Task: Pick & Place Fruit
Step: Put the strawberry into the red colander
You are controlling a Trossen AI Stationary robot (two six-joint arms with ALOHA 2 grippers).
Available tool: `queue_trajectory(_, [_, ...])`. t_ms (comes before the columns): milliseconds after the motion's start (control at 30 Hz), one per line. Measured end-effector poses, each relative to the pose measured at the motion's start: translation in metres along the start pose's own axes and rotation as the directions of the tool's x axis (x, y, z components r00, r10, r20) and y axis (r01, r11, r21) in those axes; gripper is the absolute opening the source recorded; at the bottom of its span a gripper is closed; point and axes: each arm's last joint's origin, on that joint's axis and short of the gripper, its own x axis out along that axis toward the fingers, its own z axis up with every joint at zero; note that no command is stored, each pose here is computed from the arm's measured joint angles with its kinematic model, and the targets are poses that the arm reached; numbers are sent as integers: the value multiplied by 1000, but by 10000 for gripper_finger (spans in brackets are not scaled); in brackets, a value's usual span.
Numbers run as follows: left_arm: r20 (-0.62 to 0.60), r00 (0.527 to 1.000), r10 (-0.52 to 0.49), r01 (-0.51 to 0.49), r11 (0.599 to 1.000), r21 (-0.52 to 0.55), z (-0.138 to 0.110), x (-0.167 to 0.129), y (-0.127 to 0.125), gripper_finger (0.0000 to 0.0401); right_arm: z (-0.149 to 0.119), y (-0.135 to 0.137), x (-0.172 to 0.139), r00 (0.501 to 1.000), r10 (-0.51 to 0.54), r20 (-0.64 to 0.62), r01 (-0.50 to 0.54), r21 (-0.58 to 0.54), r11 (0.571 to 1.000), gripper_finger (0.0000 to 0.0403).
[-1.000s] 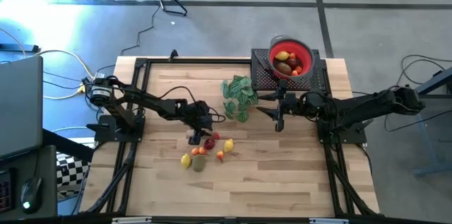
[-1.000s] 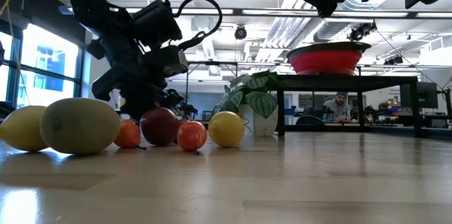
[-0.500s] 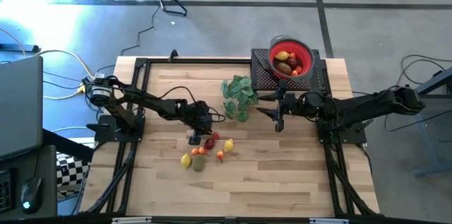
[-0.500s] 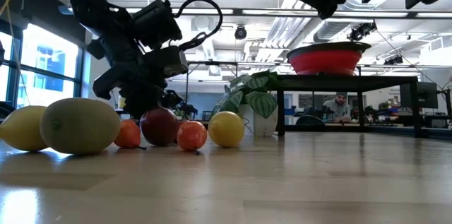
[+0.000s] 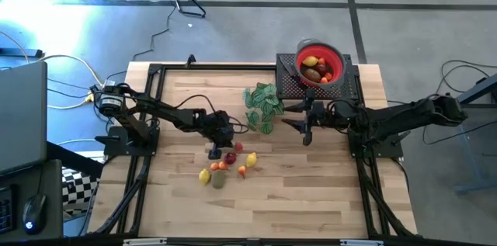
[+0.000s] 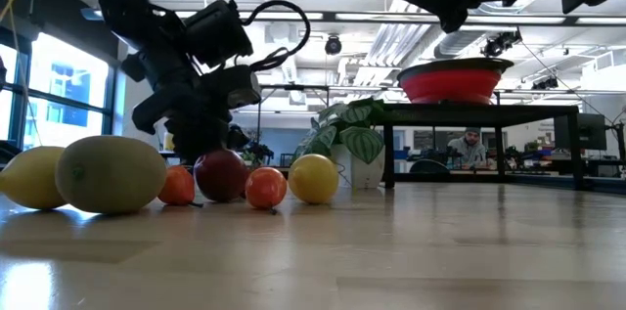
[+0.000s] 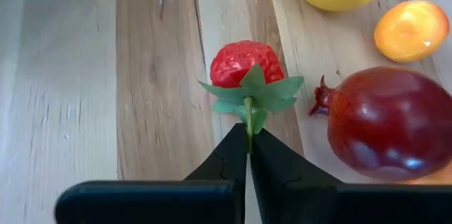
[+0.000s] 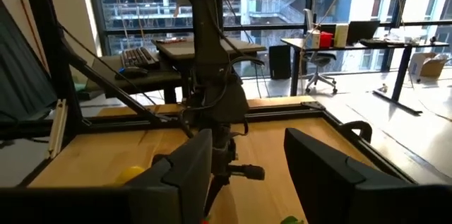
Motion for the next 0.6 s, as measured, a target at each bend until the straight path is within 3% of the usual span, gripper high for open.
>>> queue_trajectory(233, [9,1000,-29,29,1000,-2,18,-3,0,2,-3,1,0,999,37,-32,-35,53,998,171])
queue_trajectory(600, [-52,999,-3,6,999,51,79,-29,8,1,12,4,-14,982,185,34,-187,76,979,171])
